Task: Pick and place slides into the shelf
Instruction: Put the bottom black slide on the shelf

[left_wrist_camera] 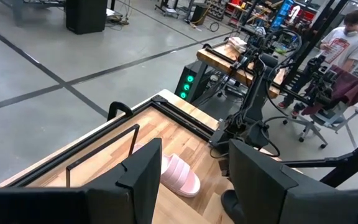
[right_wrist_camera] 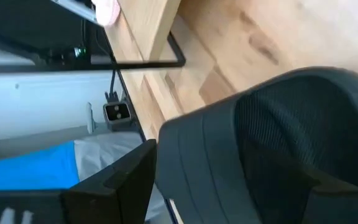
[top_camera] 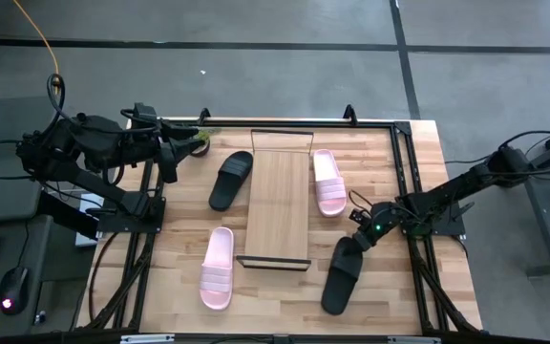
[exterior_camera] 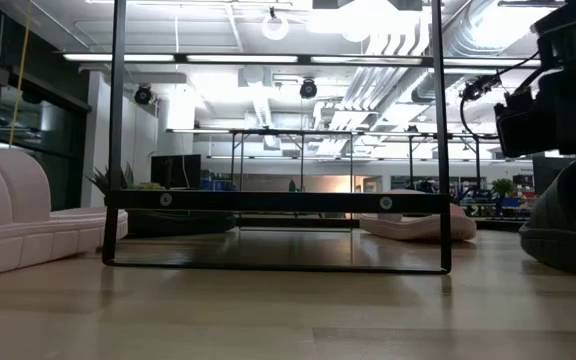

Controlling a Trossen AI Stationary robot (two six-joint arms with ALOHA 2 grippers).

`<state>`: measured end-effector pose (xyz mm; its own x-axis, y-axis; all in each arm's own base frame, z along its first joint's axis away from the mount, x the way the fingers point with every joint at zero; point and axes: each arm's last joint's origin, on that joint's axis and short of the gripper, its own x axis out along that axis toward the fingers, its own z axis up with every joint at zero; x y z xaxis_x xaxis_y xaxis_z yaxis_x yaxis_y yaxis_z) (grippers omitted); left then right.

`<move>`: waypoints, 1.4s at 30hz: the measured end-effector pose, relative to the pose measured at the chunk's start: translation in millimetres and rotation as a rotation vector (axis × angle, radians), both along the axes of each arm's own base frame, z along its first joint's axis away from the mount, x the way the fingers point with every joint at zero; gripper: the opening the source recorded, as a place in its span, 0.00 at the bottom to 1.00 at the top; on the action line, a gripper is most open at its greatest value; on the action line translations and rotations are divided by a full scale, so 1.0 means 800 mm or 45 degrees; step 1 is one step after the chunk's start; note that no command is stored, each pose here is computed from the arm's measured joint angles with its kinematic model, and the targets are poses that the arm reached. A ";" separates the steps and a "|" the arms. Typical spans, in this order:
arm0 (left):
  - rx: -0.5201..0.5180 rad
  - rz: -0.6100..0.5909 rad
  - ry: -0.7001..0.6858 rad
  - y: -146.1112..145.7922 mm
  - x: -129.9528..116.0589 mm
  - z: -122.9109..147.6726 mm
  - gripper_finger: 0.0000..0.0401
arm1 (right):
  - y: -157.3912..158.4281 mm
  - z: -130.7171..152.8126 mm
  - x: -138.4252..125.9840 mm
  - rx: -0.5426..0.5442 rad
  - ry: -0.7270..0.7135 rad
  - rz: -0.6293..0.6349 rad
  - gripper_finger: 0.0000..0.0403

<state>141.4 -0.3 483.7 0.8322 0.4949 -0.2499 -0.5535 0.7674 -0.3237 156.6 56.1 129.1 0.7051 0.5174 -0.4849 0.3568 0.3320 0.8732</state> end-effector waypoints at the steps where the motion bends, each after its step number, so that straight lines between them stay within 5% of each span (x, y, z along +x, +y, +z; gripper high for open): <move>1: 0.000 0.000 0.000 0.000 0.000 0.000 0.43 | 0.001 0.000 0.000 0.004 -0.001 0.004 0.57; 42: 0.010 0.003 0.034 0.000 -0.001 -0.003 0.43 | 0.025 -0.002 -0.011 0.042 0.074 -0.030 0.57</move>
<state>140.6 -0.2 481.5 0.8240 0.4990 -0.2684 -0.5639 0.7685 -0.3025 147.7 76.4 127.6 0.6885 0.5173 -0.5083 0.4144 0.2945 0.8611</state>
